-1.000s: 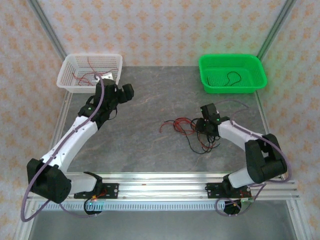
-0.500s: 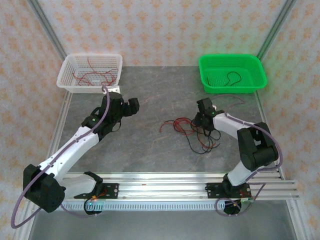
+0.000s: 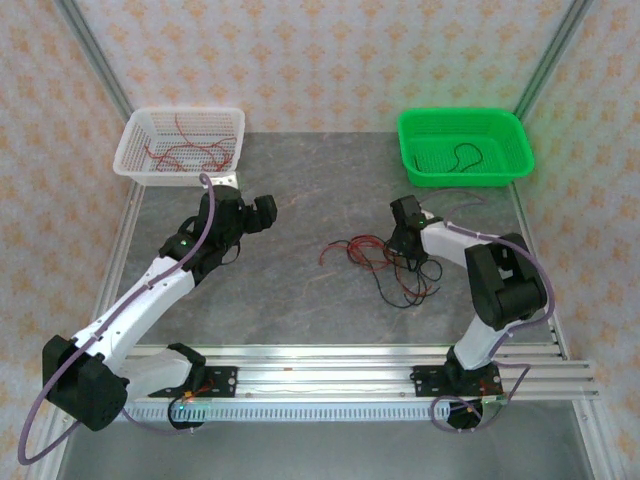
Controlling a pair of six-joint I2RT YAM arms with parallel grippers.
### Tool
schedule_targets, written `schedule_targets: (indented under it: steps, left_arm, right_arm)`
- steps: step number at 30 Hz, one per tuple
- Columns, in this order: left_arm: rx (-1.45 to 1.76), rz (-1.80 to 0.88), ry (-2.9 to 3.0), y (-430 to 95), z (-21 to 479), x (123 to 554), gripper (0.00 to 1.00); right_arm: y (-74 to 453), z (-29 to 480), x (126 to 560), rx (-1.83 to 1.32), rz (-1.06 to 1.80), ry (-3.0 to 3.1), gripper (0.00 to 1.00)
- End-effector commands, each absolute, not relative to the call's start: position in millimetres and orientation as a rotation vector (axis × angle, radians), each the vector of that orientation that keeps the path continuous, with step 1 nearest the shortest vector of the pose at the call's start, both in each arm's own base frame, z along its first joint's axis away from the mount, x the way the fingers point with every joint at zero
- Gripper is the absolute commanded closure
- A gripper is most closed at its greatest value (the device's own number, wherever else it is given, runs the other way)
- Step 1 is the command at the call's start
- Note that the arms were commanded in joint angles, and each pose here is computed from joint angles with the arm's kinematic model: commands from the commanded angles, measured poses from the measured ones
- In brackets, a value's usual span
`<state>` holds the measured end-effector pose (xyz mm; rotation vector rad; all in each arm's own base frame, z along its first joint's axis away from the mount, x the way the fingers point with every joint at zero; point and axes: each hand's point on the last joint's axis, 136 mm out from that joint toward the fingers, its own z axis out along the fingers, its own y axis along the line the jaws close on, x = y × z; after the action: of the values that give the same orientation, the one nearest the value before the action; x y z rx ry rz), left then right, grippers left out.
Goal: Untangle the cables
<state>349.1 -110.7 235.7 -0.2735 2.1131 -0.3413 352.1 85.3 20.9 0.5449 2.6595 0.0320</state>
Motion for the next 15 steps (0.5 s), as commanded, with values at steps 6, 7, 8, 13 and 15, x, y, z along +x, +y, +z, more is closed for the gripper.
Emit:
schedule_targets:
  steps: [6, 7, 8, 13, 15]
  left_arm:
    - [-0.267, -0.398, 2.095, -120, 242, 347, 0.15]
    - [-0.261, -0.405, 2.094, -122, 243, 347, 0.15]
    - [-0.255, -0.409, 2.095, -124, 243, 346, 0.15]
    - [-0.213, -0.439, 2.097, -137, 246, 342, 0.17]
    - [-0.189, -0.452, 2.092, -144, 248, 340, 0.17]
  right_arm:
    - [99, 75, 367, 0.483, 0.146, 2.547, 1.0]
    - [101, 85, 367, 0.465, 0.166, 2.532, 1.0]
    - [103, 95, 368, 0.448, 0.19, 2.513, 1.0]
    - [114, 140, 366, 0.345, 0.304, 2.443, 1.0]
    - [121, 156, 364, 0.278, 0.362, 2.419, 1.0]
